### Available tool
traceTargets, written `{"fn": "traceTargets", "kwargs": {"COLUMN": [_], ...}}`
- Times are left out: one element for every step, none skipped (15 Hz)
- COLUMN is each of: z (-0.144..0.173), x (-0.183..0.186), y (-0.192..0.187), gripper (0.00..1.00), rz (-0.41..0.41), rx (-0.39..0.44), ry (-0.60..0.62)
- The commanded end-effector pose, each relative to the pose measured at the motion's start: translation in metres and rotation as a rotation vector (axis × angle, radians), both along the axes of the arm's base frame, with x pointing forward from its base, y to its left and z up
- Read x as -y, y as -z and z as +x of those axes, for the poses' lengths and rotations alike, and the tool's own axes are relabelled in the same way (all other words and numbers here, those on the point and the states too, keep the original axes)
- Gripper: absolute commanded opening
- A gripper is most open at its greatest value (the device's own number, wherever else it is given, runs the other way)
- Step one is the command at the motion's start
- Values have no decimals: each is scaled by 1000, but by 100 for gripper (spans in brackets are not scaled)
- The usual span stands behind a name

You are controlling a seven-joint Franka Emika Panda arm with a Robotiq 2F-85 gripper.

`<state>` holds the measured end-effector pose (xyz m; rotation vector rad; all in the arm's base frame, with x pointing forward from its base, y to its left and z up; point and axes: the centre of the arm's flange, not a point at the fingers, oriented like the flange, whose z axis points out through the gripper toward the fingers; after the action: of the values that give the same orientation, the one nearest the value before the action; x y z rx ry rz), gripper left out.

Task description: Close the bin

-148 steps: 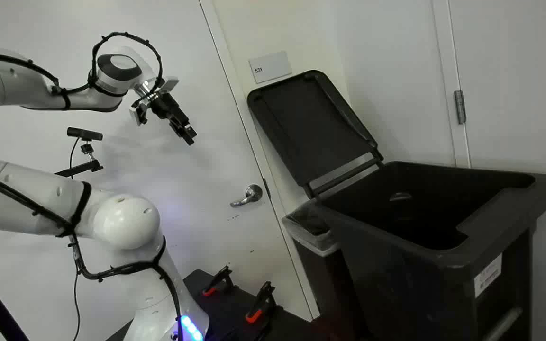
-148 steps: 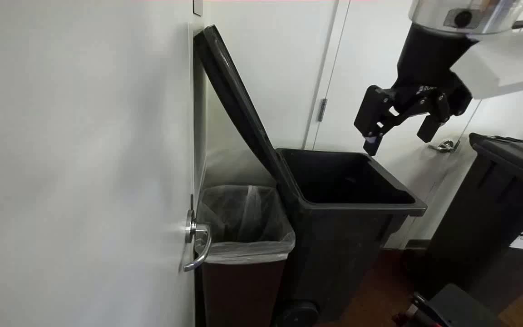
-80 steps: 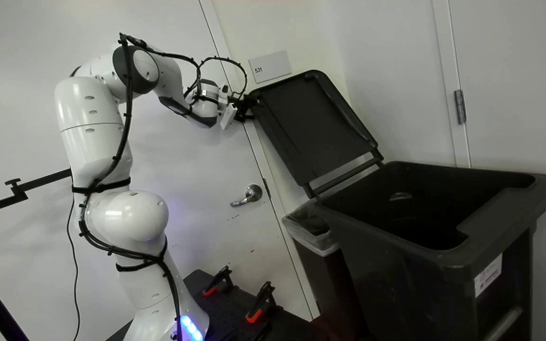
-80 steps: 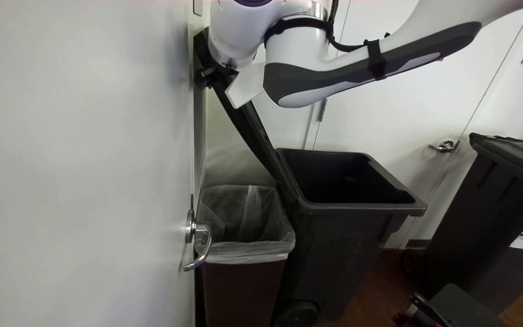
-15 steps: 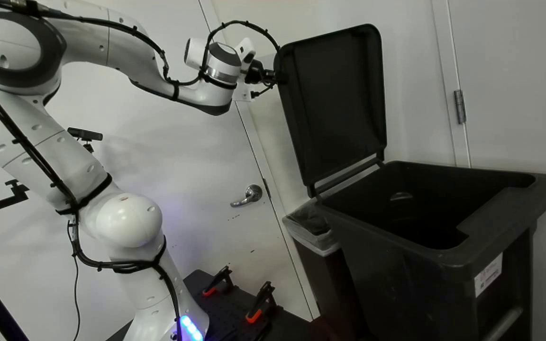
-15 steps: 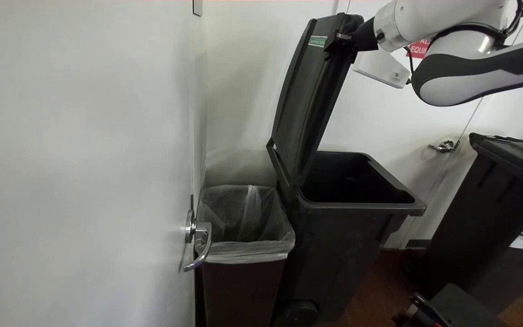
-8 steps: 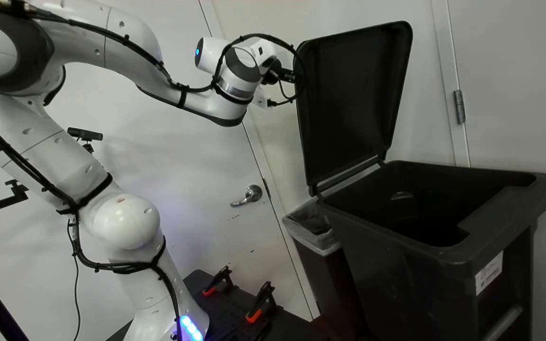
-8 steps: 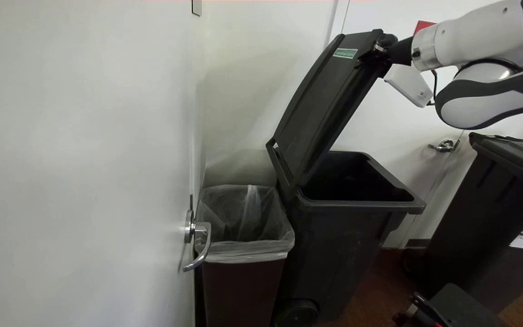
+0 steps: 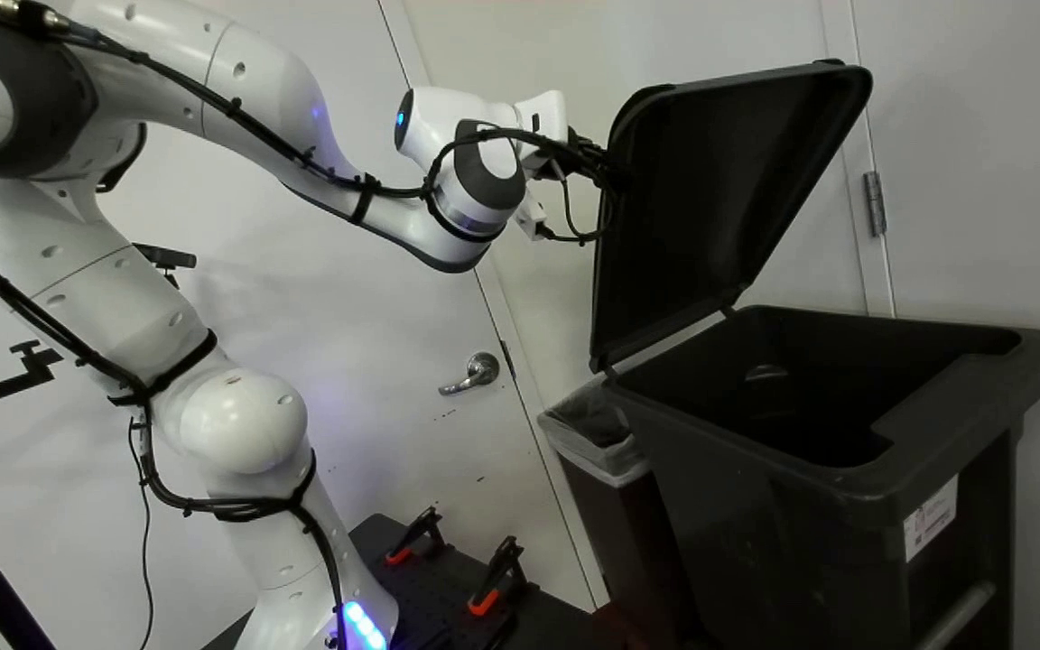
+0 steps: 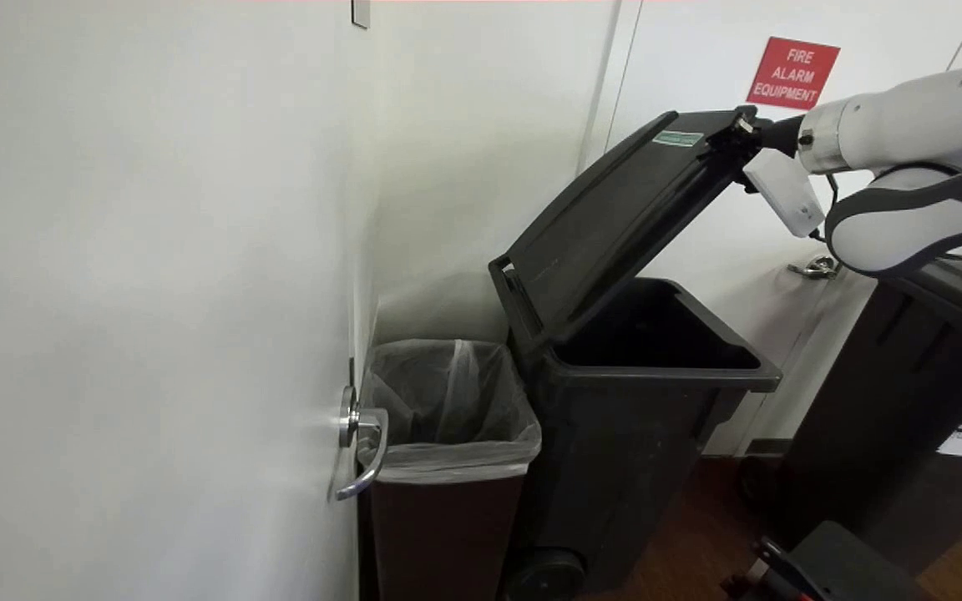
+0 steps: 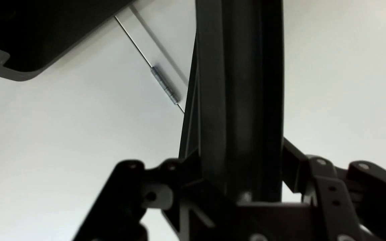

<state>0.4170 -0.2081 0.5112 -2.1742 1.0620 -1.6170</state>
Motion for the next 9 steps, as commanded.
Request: {"fn": "traceTargets", "kwargs": {"z": [21,19,17,16,-17,-19,-20,-20,-20], "x": [36,43,47,47,35,40,41,42,42], "y": [62,67,72,74,27,31,33,33,33], "gripper": [23,23,23,23,48,48,48,48,48], "rz": [117,137,149,149,103,118,124,126,126], "rx": [-66,-66,-71,-81,-12,-15,-16,-16,-16], "ry": [72,81,87,97,77,88,91,92,92]}}
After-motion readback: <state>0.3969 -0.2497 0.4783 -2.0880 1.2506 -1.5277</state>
